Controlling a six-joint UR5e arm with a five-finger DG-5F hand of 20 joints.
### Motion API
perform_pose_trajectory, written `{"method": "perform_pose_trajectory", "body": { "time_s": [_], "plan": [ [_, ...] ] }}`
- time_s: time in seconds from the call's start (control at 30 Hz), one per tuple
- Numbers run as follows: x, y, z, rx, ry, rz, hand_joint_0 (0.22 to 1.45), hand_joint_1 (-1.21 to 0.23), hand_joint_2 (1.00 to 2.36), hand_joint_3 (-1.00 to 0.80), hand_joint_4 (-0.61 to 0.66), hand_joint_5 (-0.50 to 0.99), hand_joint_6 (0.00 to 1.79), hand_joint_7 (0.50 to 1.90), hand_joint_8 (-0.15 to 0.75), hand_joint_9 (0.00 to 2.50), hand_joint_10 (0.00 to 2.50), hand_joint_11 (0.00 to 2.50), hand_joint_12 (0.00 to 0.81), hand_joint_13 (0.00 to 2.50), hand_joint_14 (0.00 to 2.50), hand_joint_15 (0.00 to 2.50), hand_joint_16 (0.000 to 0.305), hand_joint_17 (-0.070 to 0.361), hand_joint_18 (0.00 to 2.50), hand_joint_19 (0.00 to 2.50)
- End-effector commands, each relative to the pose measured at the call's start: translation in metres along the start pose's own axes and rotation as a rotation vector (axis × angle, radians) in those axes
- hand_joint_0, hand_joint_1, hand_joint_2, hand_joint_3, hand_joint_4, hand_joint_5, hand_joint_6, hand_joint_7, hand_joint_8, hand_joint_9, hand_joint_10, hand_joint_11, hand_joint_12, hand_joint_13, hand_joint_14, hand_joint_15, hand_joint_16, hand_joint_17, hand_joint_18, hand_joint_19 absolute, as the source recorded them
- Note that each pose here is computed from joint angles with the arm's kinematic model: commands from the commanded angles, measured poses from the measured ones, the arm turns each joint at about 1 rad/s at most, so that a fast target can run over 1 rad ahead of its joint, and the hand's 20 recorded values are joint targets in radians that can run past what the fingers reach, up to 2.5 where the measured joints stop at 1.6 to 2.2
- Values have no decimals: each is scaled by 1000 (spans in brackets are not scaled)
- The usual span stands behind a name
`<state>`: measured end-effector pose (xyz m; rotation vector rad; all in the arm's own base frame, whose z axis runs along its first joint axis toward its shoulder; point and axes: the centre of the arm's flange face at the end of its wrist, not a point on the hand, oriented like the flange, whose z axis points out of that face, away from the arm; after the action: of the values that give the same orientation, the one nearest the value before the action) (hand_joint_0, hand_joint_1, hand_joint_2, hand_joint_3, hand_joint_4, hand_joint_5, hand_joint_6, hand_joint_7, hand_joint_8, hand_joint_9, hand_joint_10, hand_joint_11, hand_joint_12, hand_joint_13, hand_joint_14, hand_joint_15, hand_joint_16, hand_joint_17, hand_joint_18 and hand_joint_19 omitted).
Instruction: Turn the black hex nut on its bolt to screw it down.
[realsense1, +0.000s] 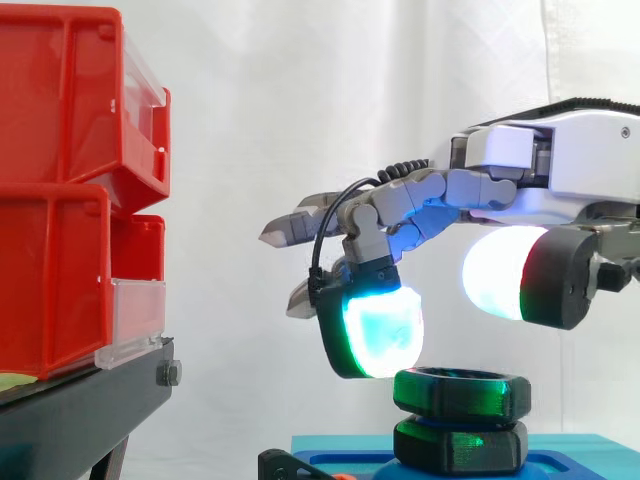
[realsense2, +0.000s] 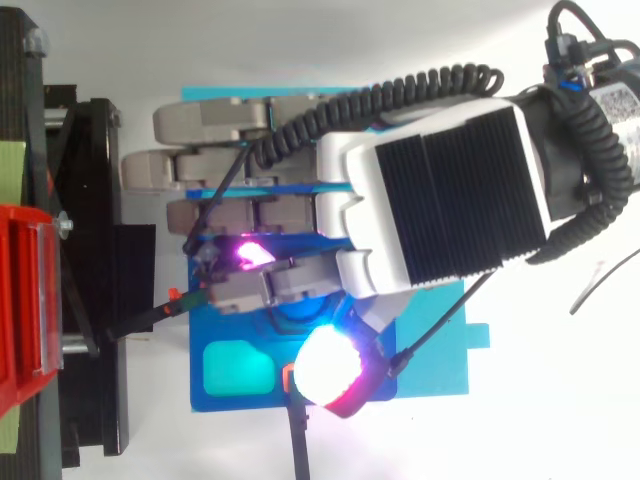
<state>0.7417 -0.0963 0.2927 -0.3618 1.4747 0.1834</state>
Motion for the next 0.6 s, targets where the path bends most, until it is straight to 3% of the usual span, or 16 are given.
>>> {"method": "perform_pose_trajectory", "body": {
  "time_s": [0.0,0.2,0.33,0.43,0.57],
  "plan": [
    [0,-8,-5,-8,-10,-5,495,-210,1000,-500,76,-10,502,1414,190,666,0,34,306,203,0,0,43,97,39,112],
    [-2,-17,-9,-26,-34,-12,495,-214,1000,-500,92,-23,504,1315,189,664,2,31,304,215,0,0,43,97,52,119],
    [-19,-10,5,-55,-84,-20,495,-215,1000,-500,114,-35,505,1231,188,660,0,41,306,215,0,0,43,97,56,120],
    [-24,4,15,-68,-96,-13,494,-213,1000,-500,119,-42,505,1174,189,656,0,39,307,216,0,0,43,98,54,118],
    [-25,18,22,-69,-92,-7,494,-212,1000,-500,127,-50,505,1118,190,650,1,36,308,214,0,0,44,98,54,126]
  ]
}}
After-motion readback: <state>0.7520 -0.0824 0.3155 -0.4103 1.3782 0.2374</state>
